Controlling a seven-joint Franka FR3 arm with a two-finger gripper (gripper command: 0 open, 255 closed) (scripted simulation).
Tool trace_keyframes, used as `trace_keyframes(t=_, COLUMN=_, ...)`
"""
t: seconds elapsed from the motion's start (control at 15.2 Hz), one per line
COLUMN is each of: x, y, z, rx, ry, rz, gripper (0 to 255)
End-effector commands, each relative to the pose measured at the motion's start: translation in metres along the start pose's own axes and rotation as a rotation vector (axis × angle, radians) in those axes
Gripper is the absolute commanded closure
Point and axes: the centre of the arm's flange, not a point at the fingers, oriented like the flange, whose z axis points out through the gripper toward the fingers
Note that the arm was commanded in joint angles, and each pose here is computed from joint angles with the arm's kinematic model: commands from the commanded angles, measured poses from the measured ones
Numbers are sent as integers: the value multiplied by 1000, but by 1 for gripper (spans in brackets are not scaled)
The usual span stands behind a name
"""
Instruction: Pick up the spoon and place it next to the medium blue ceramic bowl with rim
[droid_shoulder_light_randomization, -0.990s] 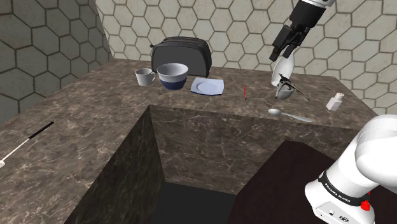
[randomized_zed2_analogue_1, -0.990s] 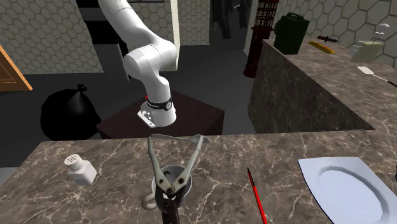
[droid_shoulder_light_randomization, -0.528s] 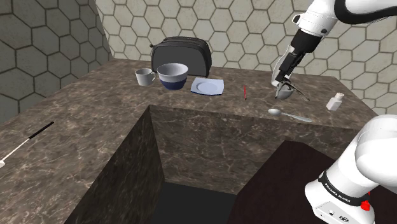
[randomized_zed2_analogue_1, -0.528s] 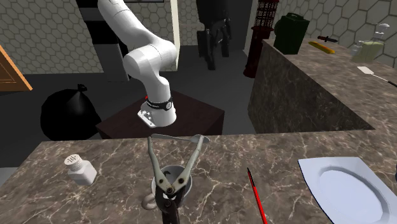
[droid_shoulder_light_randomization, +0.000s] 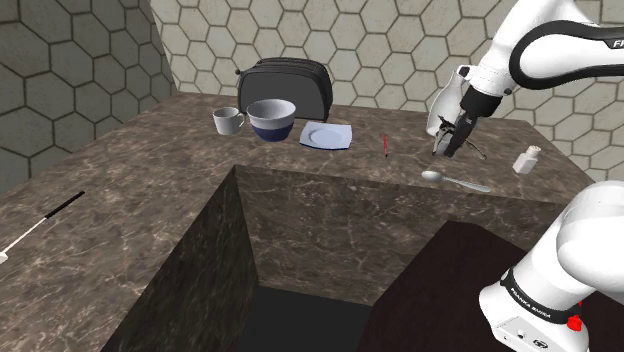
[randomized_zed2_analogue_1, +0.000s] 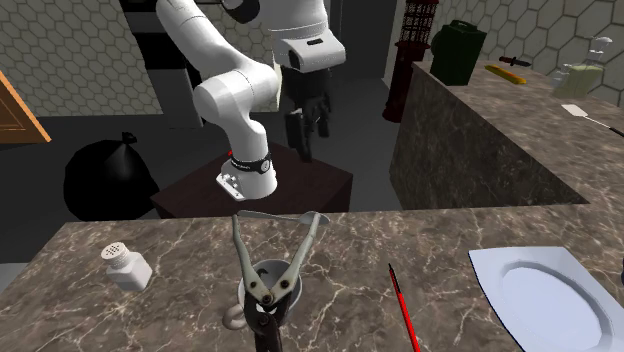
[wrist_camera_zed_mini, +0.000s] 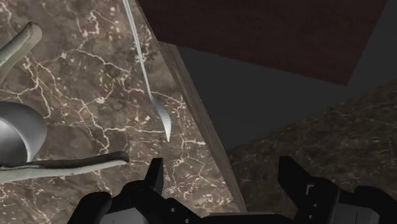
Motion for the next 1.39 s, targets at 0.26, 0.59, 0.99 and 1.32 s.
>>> trace_keyframes(t=0.26, x=-27, y=41, z=57, rx=-10, ry=-39, rz=-122, gripper=0)
trace_keyframes(t=0.59, x=-44, y=75, z=99, rx=-16, ry=-69, rz=-208, gripper=0)
trace_keyframes(t=0.99, x=-46, y=76, z=131, rx=-16, ry=-69, rz=-208, gripper=0)
trace_keyframes(t=1.32, x=-47, y=76, z=139, rx=-16, ry=-69, rz=-208, gripper=0)
